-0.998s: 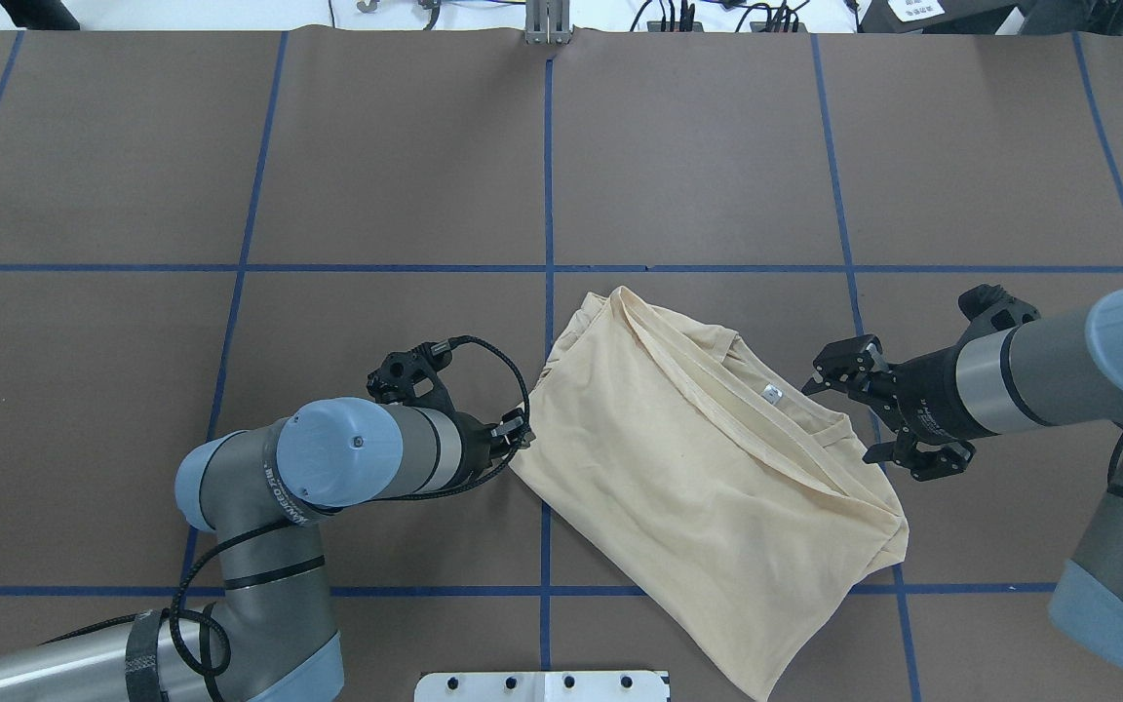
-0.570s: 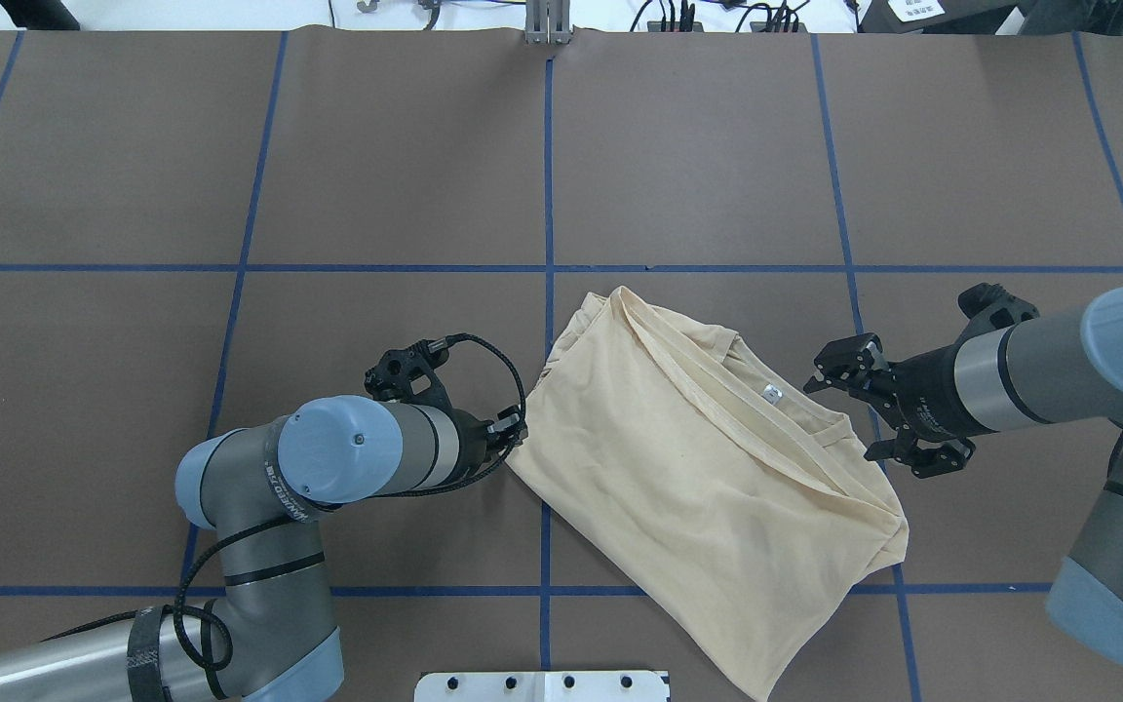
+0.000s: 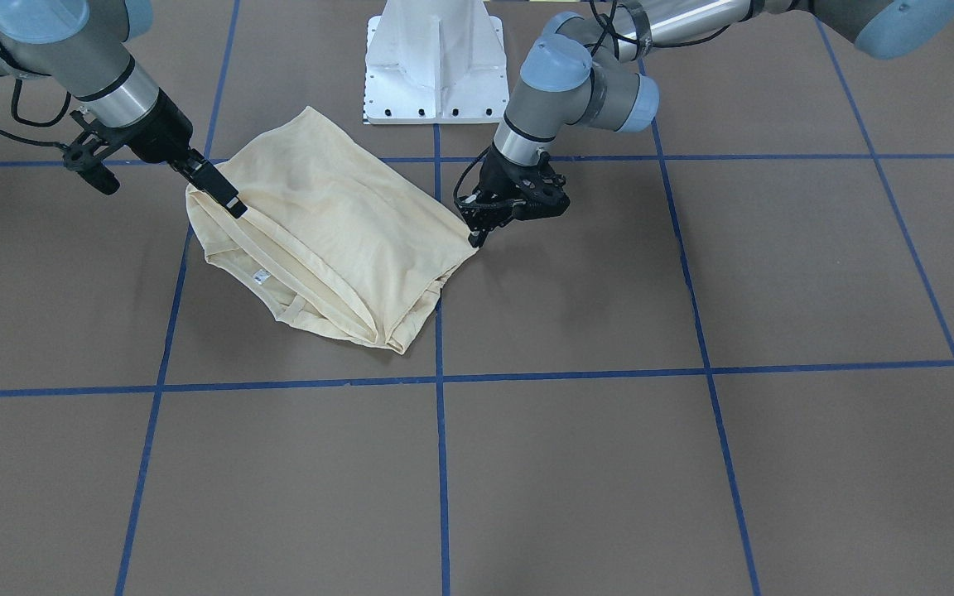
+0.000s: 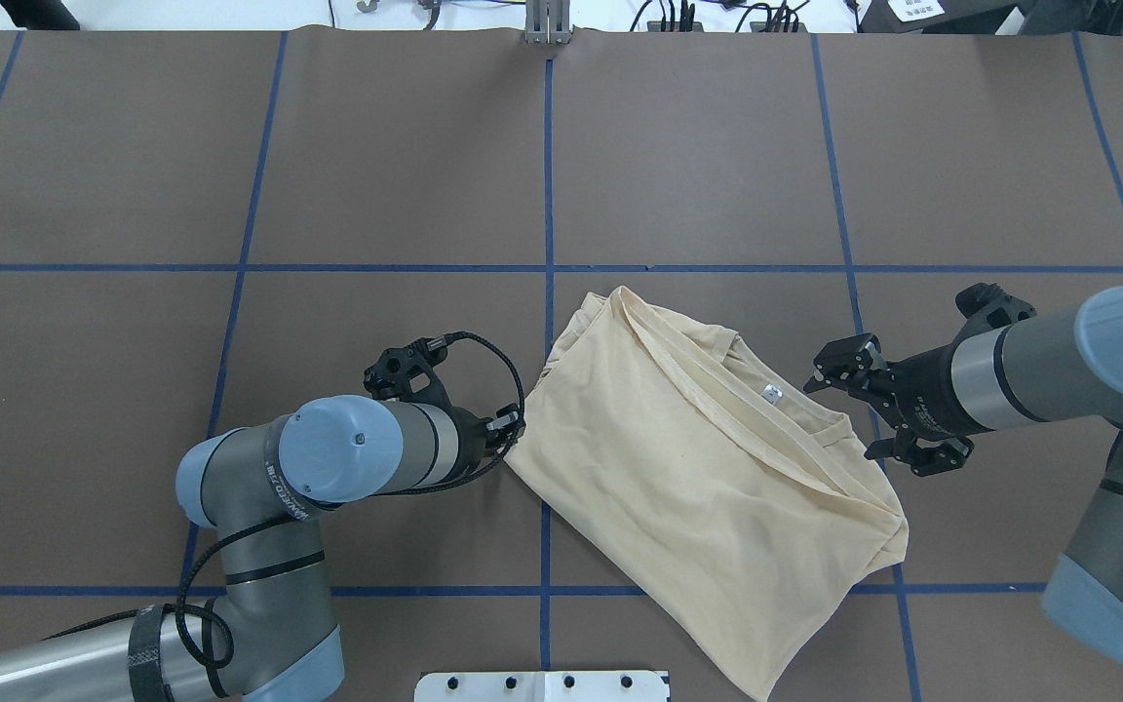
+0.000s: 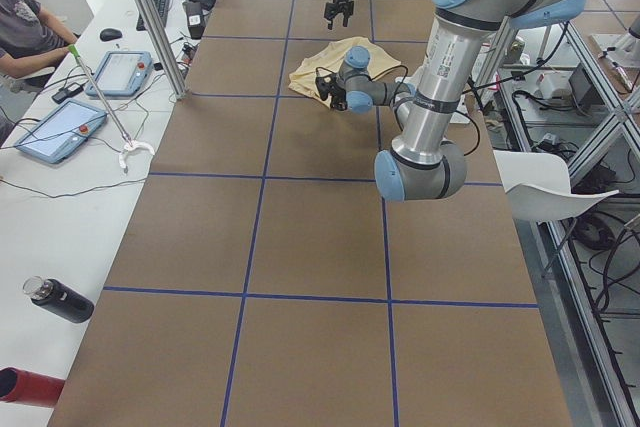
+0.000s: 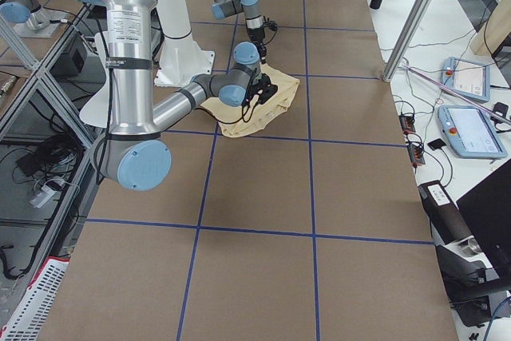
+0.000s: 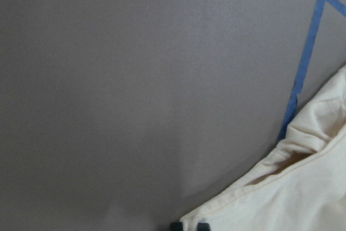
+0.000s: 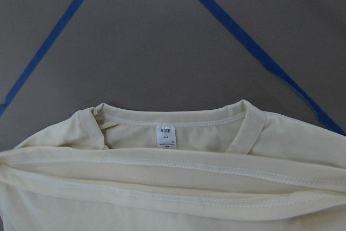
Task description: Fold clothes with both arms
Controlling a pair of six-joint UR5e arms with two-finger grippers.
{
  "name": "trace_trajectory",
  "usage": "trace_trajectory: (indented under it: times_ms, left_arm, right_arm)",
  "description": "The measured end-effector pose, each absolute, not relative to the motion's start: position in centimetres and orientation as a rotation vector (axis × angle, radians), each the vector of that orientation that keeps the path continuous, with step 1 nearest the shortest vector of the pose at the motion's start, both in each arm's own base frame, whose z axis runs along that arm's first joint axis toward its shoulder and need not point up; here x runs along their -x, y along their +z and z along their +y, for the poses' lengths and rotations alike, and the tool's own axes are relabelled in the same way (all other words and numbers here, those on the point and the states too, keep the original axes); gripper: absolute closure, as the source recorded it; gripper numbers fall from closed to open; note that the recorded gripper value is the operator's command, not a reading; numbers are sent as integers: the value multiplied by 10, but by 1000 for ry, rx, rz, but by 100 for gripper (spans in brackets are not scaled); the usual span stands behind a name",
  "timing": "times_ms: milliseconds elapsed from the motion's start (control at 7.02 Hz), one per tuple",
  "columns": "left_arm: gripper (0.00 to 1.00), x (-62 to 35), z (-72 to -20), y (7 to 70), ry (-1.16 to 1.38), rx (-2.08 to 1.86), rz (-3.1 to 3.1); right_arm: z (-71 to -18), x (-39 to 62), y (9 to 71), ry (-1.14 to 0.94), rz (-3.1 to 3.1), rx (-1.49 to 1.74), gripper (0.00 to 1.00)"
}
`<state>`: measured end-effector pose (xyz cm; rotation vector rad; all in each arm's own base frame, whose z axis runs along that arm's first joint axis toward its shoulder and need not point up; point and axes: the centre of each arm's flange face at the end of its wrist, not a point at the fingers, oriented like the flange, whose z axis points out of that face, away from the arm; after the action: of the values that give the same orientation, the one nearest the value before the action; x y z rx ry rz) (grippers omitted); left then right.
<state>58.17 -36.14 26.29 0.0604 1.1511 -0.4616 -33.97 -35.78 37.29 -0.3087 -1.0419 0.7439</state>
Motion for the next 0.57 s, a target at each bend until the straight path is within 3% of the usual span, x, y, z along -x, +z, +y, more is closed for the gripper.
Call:
trace_trajectory:
  times_ms: [428, 570]
  left_arm:
    - [100, -549, -483, 263, -427, -278, 1107]
    - [80, -561, -539, 261, -432, -341, 1113]
  right_arm:
    - [-362, 347, 369, 740, -1048, 308, 0]
    - [-366, 351, 365, 739, -1057, 304, 0]
